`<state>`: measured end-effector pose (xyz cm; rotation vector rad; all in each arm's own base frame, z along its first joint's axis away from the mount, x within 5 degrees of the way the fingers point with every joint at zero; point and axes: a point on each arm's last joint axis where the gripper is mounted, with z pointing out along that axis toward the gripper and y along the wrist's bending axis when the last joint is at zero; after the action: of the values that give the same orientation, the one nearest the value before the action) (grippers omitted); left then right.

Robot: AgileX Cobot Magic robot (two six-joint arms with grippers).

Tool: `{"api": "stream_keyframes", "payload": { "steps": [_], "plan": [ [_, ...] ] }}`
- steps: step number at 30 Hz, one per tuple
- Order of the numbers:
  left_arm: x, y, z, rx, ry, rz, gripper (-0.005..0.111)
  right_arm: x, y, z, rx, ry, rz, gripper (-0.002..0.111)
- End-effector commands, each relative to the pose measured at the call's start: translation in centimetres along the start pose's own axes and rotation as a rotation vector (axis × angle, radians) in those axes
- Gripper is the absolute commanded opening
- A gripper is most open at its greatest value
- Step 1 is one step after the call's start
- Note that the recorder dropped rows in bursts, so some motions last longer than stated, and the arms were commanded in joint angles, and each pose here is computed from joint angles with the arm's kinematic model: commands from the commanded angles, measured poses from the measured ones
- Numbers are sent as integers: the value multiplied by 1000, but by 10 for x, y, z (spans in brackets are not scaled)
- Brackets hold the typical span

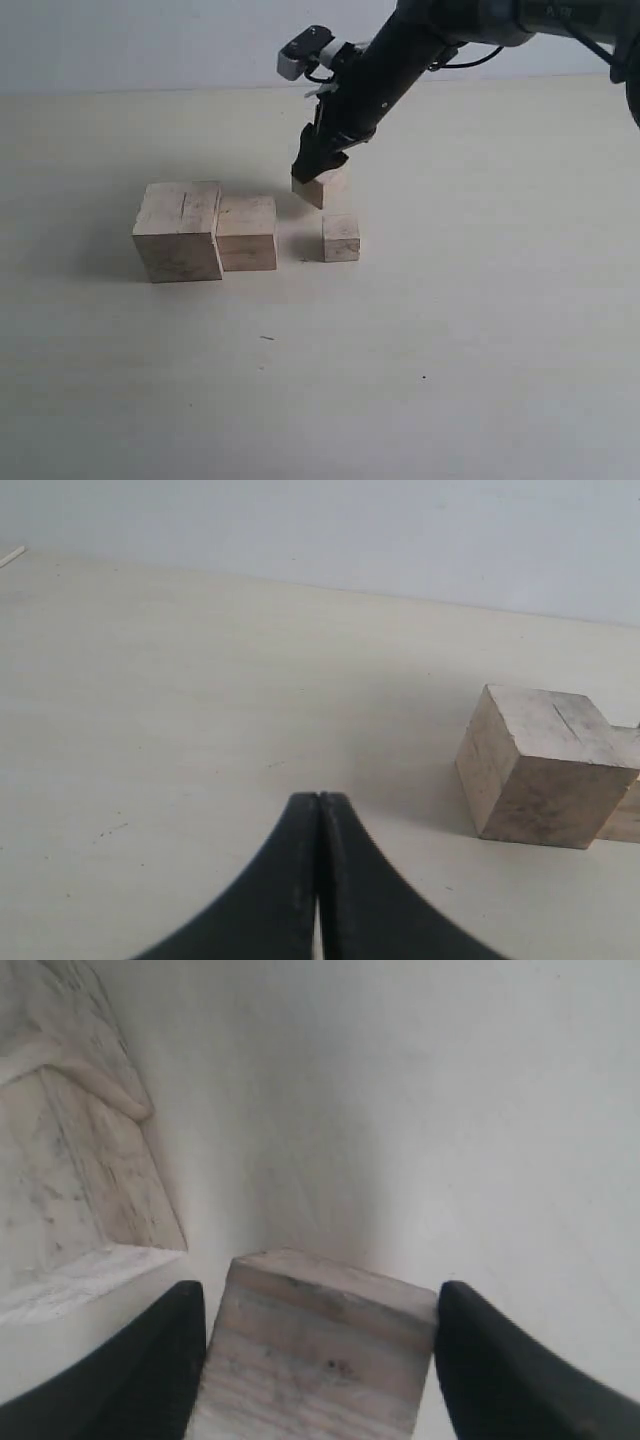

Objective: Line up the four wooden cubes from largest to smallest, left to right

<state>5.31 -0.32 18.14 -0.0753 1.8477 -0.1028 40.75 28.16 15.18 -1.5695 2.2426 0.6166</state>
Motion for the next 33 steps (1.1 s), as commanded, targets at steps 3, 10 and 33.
{"api": "stream_keyframes", "payload": {
  "steps": [3, 10, 33],
  "plan": [
    [0, 0, 0, 6, -6, 3, 0, 18, 9, 5, -144, 149, -37, 0],
    [0, 0, 0, 6, -6, 3, 0, 14, 19, 3, -258, 77, -315, 0],
    [0, 0, 0, 6, -6, 3, 0, 13, 25, 14, -298, 43, -399, 3]
  ]
}}
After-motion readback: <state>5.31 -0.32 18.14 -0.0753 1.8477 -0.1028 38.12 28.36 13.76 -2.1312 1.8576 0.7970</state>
